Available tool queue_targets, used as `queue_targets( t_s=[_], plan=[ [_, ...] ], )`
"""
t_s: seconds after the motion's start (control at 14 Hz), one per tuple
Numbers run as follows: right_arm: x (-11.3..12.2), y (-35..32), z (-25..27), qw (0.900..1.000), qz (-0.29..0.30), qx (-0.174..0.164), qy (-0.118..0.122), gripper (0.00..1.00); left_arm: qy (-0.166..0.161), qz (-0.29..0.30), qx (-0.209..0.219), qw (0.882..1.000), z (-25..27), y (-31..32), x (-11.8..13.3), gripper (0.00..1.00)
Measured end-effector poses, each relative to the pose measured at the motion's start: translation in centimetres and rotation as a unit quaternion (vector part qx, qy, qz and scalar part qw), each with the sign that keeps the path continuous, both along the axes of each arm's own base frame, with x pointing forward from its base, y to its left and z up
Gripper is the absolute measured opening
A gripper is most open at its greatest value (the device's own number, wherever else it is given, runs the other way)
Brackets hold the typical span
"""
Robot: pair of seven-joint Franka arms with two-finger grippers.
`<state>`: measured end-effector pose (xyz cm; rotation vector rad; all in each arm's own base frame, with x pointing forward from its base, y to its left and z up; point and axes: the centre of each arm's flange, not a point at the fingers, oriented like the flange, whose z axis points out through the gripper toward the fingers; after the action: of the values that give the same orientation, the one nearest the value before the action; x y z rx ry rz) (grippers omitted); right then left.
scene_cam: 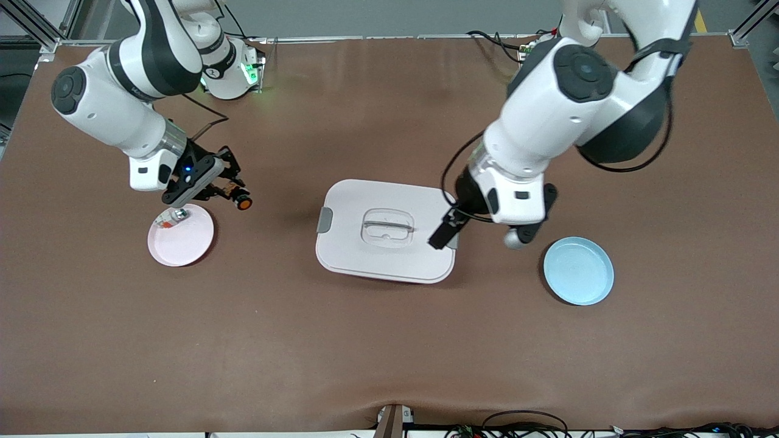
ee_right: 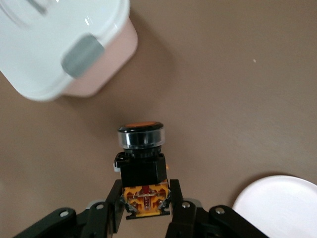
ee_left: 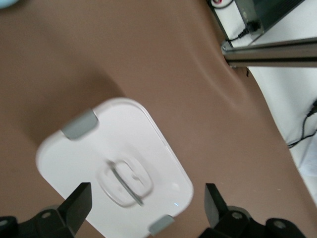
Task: Transfer orange switch to right arm and place
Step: 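Open the left gripper and withdraw it while the right gripper carries the switch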
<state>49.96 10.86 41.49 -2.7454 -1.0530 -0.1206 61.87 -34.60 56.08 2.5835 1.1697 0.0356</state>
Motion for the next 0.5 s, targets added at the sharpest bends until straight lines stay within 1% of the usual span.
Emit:
queue_targets(
  t_s=[0.14,0.28,0.36,0.5],
  plan=[
    [0.3,-2.1,-0.1,0.999,0.04,-0.024,-0.006,0.41,0.007,-0.036,0.032,0.999,0.2,4.9,1.4,1.0],
    [0.5,-4.8,-0.3,0.996,0.08,-0.032,-0.013,0.41,0.015,-0.055,0.074,0.996,-0.4,9.3,2.6,1.0],
    [0.6,-6.5,-0.5,0.994,0.101,-0.038,-0.017,0.41,0.016,-0.059,0.099,0.993,-0.6,10.6,2.9,1.0],
    [0.7,-10.2,-0.6,0.989,0.14,-0.051,-0.024,0.41,0.022,-0.084,0.14,0.986,-0.9,11.4,2.7,1.0]
  ],
)
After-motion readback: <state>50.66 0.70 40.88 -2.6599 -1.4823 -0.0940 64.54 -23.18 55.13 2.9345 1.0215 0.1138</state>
